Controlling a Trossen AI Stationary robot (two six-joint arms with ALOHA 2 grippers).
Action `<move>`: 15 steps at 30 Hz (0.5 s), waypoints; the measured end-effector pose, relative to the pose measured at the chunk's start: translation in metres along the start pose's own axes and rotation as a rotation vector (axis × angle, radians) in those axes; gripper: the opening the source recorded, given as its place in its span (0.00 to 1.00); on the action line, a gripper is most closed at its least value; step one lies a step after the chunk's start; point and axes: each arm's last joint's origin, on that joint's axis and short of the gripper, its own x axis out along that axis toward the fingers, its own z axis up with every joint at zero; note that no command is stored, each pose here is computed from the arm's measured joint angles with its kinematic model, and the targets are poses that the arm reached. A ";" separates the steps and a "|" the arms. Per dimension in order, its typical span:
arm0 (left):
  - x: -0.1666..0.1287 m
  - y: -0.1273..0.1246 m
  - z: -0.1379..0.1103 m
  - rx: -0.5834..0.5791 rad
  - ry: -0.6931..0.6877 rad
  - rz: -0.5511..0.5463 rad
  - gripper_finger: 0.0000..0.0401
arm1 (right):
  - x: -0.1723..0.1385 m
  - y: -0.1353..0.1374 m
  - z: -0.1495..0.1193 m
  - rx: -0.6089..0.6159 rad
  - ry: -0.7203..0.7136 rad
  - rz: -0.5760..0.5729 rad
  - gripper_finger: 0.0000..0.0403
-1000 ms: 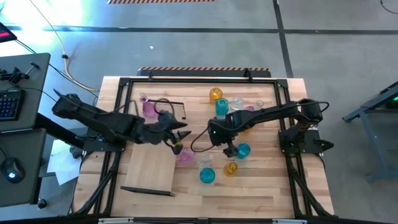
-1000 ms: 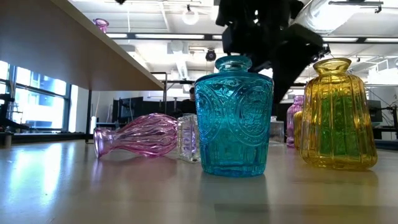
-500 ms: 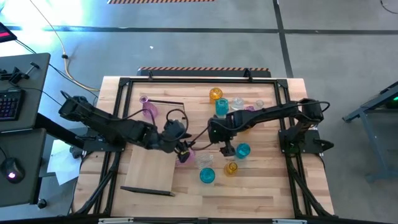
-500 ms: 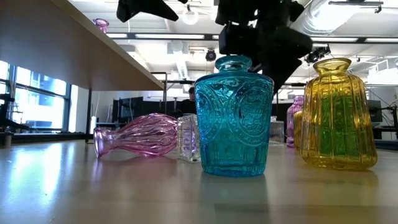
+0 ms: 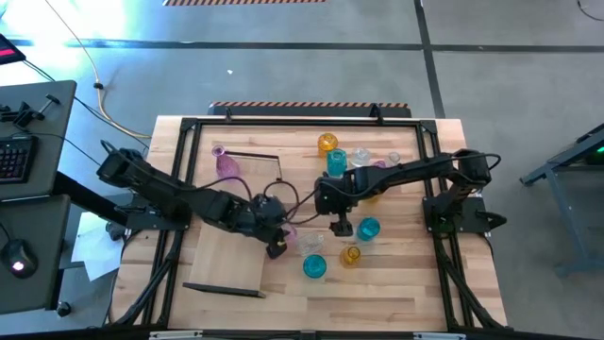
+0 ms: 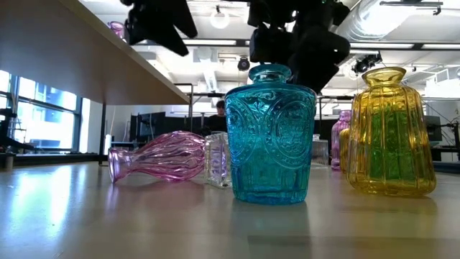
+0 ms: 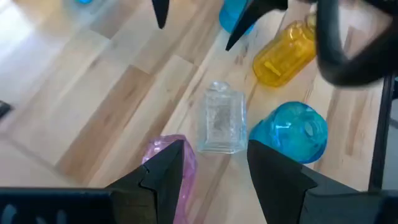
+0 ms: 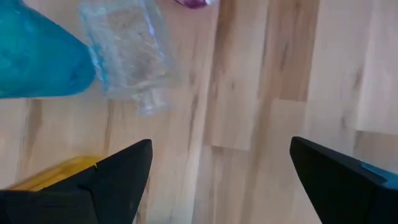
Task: Sort vases onto shelf
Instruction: Put the bottom left transparent flower vase on the shelf
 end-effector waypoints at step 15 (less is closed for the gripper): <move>0.033 -0.008 -0.012 0.049 0.093 -0.005 0.42 | 0.000 0.006 0.001 0.006 -0.015 0.146 0.91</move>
